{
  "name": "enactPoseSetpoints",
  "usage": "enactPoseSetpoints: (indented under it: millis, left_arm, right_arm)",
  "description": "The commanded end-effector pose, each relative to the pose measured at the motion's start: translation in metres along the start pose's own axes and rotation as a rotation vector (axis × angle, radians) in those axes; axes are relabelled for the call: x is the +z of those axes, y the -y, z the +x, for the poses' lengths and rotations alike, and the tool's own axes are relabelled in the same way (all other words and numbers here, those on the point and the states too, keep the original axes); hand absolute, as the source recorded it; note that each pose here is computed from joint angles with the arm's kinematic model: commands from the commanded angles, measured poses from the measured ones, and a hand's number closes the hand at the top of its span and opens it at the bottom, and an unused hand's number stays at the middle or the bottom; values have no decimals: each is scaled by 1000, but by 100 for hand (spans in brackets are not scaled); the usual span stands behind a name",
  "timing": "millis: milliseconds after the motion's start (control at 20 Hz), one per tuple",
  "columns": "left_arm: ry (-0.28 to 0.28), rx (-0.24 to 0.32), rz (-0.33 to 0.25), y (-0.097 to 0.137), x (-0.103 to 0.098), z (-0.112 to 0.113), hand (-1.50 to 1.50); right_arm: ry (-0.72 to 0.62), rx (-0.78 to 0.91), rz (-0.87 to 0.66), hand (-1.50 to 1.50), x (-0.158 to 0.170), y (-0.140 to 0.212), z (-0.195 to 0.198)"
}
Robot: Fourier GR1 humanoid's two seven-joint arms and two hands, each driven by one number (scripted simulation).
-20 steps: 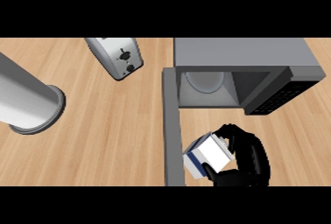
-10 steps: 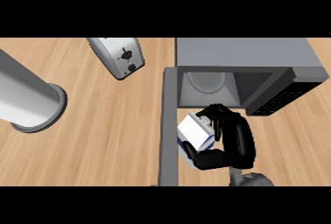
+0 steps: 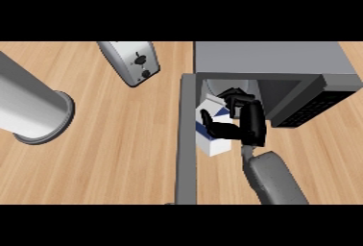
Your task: Pick up the milk, place it into the microwave and close the microwave
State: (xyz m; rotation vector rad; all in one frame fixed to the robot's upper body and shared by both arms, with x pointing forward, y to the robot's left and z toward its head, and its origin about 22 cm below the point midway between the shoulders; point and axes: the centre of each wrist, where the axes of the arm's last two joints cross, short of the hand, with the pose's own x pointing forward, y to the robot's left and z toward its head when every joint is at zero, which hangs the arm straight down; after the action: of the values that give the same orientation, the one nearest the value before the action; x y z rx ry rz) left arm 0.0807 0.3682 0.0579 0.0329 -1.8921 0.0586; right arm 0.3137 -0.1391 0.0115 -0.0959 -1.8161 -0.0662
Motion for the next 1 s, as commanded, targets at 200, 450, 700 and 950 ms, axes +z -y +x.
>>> enactPoseSetpoints:
  millis: [200,450,700,950]
  left_arm:
    - [-6,2,-6,-3,5,4,-150]
    - [5,-8,3,-9,-16,-9,-150]
    - [-12,-4,-28,-10,2,-8,-150]
    - [2,0,-16,-10,-20,-20,-150]
  right_arm:
    - [-36,16,-59,150,-40,26,-43]
    - [9,45,-13,150,-58,25,-55]
    - [100,130,-39,150,-77,30,-54]
    - [123,187,-47,150,-87,9,-49]
